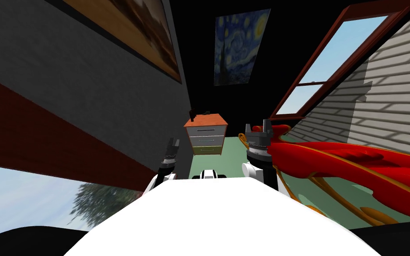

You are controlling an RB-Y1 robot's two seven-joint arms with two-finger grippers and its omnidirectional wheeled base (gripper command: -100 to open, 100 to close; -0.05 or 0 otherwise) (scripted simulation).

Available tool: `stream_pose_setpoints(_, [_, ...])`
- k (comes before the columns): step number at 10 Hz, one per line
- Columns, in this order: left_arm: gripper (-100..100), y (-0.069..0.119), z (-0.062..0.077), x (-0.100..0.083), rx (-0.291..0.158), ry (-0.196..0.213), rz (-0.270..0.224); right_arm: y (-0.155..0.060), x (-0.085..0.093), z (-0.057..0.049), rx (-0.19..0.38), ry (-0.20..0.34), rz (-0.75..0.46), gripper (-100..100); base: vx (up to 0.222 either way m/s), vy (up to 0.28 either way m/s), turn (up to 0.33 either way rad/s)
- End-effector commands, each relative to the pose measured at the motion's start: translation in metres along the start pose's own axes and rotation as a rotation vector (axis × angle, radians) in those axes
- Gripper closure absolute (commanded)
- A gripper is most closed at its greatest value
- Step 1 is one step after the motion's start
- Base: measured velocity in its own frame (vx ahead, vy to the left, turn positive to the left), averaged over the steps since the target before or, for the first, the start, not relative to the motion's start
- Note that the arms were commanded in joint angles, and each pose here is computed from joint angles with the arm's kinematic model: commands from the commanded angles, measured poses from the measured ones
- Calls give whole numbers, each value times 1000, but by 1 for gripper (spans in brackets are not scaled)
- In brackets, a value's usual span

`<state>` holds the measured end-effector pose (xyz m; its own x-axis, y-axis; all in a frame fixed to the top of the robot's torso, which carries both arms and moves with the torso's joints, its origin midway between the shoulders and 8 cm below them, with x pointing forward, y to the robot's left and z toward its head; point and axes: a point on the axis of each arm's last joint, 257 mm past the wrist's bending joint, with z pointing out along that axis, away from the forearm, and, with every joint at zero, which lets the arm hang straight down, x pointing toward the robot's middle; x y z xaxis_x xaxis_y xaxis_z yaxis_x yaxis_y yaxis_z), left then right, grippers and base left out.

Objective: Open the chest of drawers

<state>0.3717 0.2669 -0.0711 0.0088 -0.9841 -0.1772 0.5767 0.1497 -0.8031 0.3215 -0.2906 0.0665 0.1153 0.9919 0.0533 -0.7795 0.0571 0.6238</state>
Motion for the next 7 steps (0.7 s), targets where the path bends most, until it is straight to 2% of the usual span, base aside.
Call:
stream_pose_setpoints(1, [-100, 14, -11, 0, -13, 8, 8, 0, 0, 0, 0, 0, 0, 0, 112, -16, -8])
stream_pose_setpoints(7, [-100, 44, -41, 0, -39, 26, 25, 0, 0, 0, 0, 0, 0, 0, 120, -18, -21])
